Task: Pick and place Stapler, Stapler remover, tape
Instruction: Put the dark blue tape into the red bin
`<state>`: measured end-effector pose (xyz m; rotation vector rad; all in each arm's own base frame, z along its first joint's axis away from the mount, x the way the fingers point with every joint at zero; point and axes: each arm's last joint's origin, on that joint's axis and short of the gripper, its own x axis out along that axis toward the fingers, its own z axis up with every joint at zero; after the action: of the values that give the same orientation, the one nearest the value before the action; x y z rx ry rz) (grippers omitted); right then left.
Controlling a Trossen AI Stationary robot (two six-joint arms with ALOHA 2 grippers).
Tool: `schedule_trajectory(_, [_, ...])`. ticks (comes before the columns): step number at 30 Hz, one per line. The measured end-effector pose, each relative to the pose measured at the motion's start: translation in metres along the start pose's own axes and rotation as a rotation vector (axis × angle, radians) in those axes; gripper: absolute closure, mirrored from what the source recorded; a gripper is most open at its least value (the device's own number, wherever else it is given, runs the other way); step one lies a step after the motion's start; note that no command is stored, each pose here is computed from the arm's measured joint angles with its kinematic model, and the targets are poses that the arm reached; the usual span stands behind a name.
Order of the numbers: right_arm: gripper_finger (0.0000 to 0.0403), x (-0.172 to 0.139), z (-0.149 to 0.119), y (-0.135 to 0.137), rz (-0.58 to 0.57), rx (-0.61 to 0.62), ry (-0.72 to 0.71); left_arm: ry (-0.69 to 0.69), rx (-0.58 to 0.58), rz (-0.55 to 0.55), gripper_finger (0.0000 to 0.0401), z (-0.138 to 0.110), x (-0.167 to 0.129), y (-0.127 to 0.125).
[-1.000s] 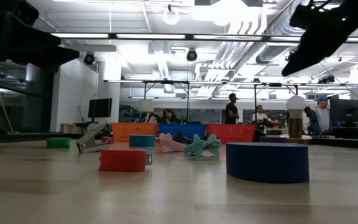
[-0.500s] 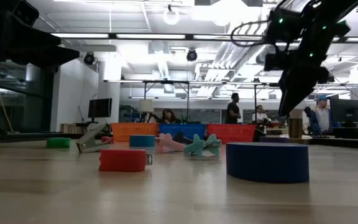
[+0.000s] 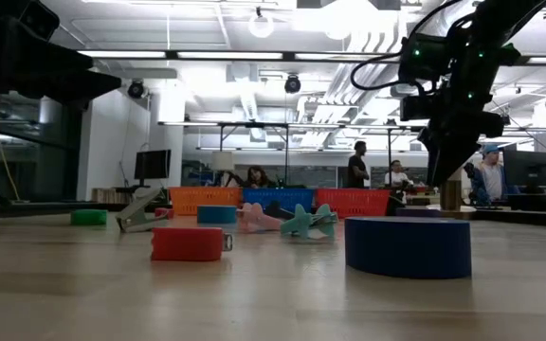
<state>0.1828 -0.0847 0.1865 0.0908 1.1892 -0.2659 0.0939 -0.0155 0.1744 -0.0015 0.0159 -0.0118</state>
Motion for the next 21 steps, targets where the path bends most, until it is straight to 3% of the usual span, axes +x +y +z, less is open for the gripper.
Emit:
schedule_trajectory(10, [0.0234,0.013,0.002,-0.001,-0.011,-0.027,0.051,0.0,0.0,0.0,0.0121,0.0,0.0,0.0])
schedule_trajectory(21, [0.0178,0.034,0.02,-0.004,0.006,-0.043,0.13,0.001,0.0,0.0,0.0121,0.0,0.0,0.0])
